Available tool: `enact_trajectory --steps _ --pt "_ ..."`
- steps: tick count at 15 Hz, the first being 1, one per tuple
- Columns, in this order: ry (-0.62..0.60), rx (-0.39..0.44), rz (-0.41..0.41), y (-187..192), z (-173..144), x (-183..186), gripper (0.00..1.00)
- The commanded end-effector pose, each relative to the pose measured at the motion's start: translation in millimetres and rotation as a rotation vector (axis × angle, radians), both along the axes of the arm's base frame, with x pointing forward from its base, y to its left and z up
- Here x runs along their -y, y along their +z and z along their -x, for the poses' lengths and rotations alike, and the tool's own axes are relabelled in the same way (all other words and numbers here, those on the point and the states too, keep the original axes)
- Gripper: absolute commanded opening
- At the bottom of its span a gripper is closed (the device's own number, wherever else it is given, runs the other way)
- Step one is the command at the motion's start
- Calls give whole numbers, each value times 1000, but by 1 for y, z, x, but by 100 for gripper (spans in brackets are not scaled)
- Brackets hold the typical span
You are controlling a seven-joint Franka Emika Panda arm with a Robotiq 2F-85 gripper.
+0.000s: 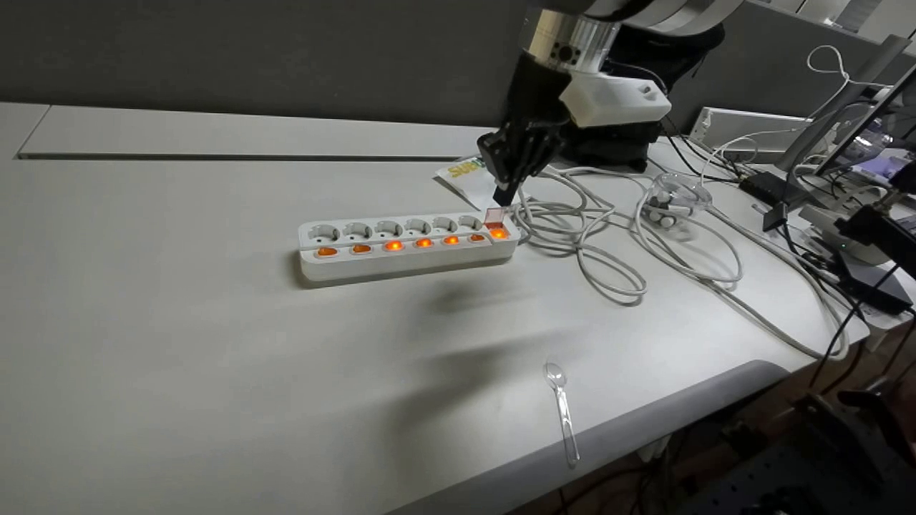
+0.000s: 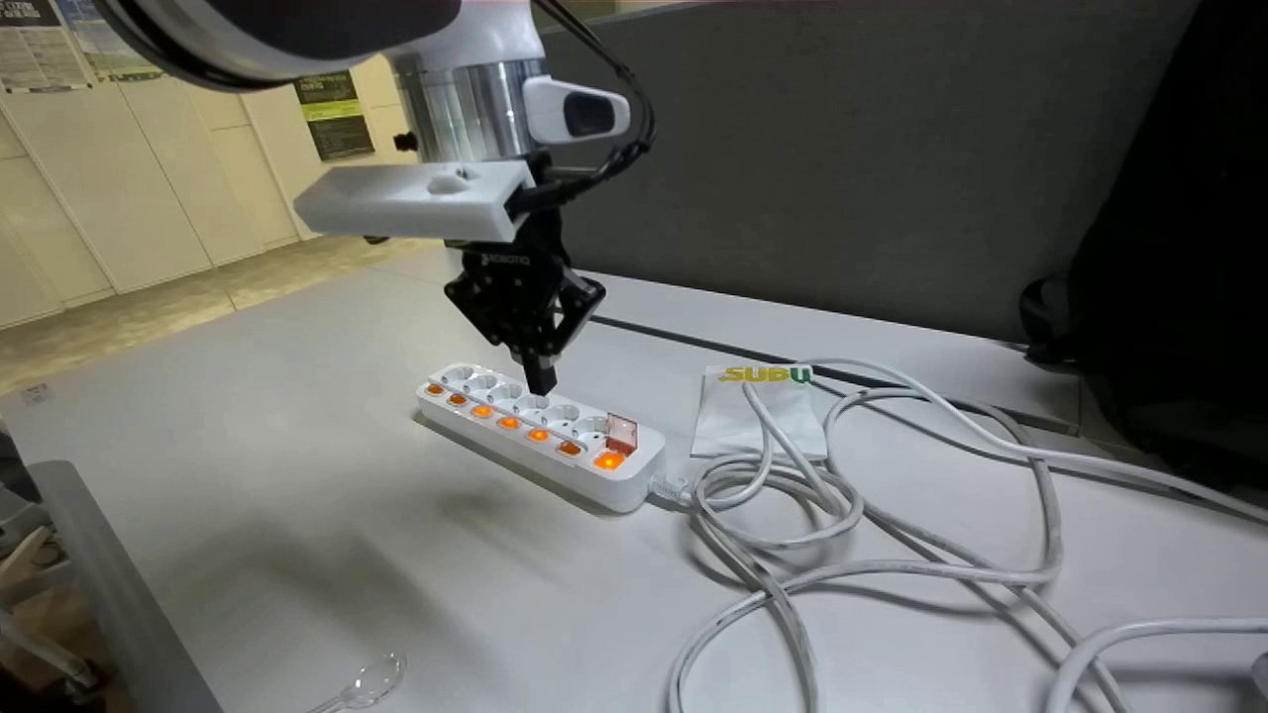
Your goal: Turn on the second switch from the right
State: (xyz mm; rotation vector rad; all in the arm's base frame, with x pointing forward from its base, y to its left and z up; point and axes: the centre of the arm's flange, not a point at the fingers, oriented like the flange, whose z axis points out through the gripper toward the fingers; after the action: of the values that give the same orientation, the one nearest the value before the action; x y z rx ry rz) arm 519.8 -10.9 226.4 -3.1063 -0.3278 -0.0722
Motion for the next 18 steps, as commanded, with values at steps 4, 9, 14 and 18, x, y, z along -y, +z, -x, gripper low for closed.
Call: enact_trajectory --steps 4,9,14,18 --pt "-20 60 44 -12 -16 -2 0" --pt "-30 59 45 -24 -18 -1 0" --pt "-23 10 36 -38 -14 -4 0" --pt "-31 -29 41 -48 -8 -1 0"
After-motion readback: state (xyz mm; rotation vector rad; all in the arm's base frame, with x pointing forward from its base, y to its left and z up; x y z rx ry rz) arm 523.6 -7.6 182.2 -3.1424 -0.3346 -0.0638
